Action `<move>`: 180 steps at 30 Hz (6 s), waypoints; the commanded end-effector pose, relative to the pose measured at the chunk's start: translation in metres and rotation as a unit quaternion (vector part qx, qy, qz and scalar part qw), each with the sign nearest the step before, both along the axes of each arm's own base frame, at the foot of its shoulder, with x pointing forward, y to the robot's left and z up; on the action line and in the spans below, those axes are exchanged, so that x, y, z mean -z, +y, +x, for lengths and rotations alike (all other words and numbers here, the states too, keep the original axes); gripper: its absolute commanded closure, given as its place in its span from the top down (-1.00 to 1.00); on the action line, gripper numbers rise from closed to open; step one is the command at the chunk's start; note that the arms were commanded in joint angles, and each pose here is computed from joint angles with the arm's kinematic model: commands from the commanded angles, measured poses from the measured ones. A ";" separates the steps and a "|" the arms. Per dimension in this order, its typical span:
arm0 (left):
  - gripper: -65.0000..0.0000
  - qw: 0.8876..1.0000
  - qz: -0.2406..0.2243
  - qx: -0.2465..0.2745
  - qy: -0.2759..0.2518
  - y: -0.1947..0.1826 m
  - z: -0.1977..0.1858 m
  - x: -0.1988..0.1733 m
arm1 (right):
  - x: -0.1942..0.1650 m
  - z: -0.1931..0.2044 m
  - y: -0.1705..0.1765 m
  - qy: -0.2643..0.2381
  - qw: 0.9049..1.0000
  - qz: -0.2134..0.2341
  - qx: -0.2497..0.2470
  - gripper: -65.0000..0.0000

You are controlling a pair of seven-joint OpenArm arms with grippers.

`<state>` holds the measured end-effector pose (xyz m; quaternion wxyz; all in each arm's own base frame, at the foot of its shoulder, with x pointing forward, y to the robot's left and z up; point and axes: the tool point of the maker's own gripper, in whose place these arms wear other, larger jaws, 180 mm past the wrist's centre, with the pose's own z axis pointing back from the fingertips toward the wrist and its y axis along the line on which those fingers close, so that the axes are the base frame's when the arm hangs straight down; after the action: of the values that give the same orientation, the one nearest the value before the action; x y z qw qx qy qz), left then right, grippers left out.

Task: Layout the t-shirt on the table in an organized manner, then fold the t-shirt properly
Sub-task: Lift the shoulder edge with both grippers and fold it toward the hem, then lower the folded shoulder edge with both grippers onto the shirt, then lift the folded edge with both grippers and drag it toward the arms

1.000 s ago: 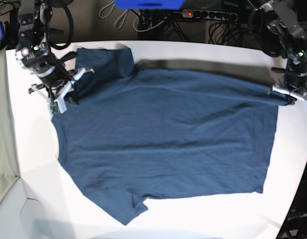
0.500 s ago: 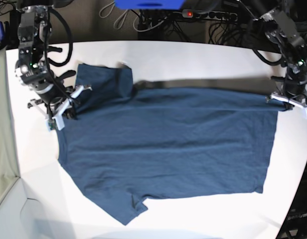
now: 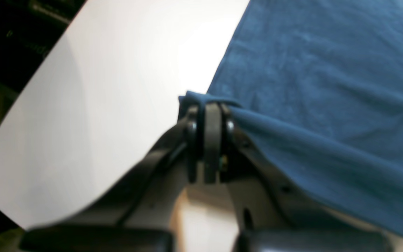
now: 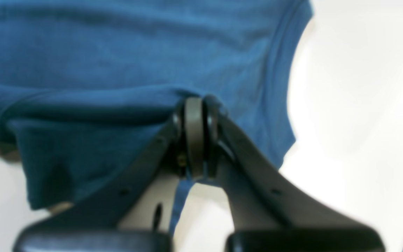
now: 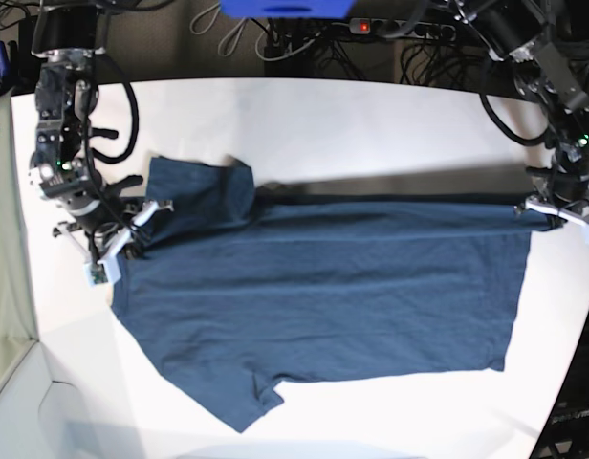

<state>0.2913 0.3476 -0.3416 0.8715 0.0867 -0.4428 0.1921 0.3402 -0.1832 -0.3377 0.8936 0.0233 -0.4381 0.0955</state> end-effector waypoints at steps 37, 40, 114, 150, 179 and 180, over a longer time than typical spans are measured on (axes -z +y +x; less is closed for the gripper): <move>-1.00 0.999 -0.014 0.024 -0.045 -0.004 0.063 -0.021 | -0.007 0.049 0.008 -0.017 1.000 0.007 -0.015 -1.00; -0.99 0.998 -0.009 0.024 -0.052 0.000 0.069 -0.029 | -0.009 0.051 0.008 -0.019 1.000 0.006 -0.015 -1.00; -0.48 0.998 -0.060 -0.003 0.009 0.016 0.010 0.069 | 0.006 -0.005 -0.021 0.004 1.000 -0.014 0.011 0.18; -1.00 0.997 -0.080 -0.008 0.013 0.017 0.021 0.076 | 0.046 -0.004 -0.074 0.053 0.995 0.002 0.089 0.20; -1.00 0.999 -0.047 0.003 -0.008 0.019 0.018 0.050 | 0.064 -0.021 -0.088 0.062 0.993 -0.004 0.098 -1.00; -1.00 0.999 -0.045 0.006 -0.005 0.019 0.017 0.047 | 0.062 -0.023 -0.088 0.061 0.994 -0.008 0.095 -1.00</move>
<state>0.2956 0.3545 -0.4104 0.8884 0.0313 -0.4068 0.2105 0.3041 -0.2632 -0.4168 0.9352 -0.0096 -0.3539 0.0085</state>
